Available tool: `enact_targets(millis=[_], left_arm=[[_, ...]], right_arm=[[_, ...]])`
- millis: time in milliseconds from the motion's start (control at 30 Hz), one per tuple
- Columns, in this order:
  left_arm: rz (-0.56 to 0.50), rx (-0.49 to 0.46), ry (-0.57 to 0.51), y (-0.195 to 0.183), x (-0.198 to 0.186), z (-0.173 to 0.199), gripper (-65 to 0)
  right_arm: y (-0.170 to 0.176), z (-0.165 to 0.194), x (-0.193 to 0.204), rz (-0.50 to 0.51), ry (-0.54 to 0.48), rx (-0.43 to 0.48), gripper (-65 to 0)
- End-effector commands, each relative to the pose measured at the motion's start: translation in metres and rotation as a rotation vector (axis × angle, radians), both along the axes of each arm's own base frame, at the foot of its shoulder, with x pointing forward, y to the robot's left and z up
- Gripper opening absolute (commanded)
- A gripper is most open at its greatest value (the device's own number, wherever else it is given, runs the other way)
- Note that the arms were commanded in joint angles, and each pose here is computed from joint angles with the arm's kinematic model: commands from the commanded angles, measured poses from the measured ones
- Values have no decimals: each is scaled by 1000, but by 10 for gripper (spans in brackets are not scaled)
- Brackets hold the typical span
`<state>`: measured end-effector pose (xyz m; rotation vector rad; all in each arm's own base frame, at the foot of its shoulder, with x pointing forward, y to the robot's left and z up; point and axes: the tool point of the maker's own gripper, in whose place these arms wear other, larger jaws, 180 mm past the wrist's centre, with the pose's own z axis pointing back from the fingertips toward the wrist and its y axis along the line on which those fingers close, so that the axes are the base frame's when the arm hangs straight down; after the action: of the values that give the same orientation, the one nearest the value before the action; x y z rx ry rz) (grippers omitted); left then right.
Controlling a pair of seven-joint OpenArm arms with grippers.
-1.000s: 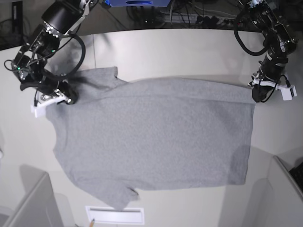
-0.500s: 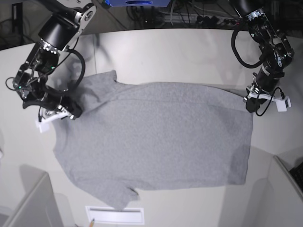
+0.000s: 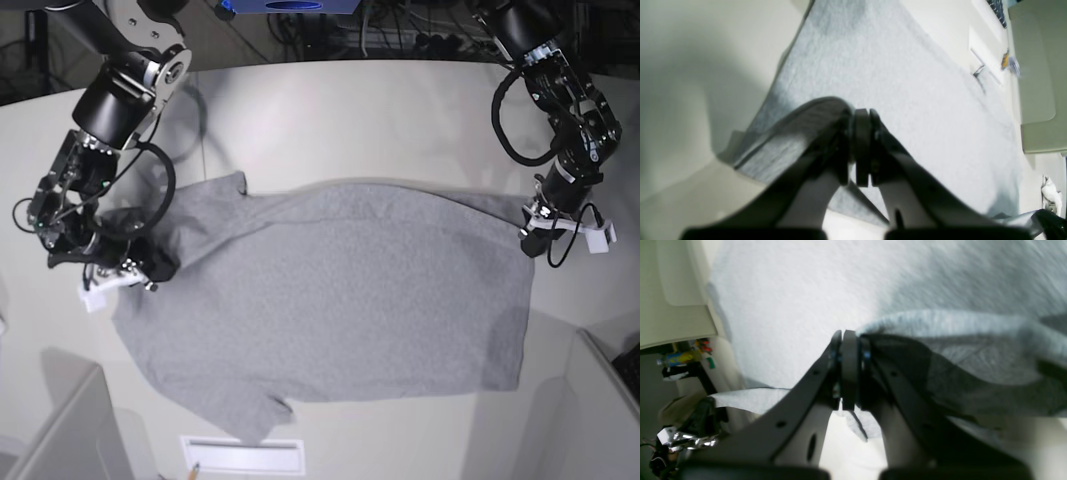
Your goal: Fold the T-shirt properly
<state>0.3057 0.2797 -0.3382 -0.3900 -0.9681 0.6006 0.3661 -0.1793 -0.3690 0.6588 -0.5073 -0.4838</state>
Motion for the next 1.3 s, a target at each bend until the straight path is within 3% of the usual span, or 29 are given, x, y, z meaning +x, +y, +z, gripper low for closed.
enact_targets(millis=[0,167,333,833,1033,1267], left_arm=[[14,-1,-38,5,5,9,-650],[47,-25,-14,9,4,3,-650],[52,-25,-8,10,9,0,-650],[57,-12,-33,12,23,11,-650],[140,-22,-42,37,10,12,-650],[147,-46,-44,38,17,9,-650]], right_arm=[[-9,15,13,-11,-46,-14,-650],[-13,5,20,-15,-3,-42,-650],[5,2,35,45,-15,-104,-650],[7,7,43,38,-30,-80,-650],[8,19,42,39,-72,-18,-650],[2,21,52,-42,-64,1,-650]])
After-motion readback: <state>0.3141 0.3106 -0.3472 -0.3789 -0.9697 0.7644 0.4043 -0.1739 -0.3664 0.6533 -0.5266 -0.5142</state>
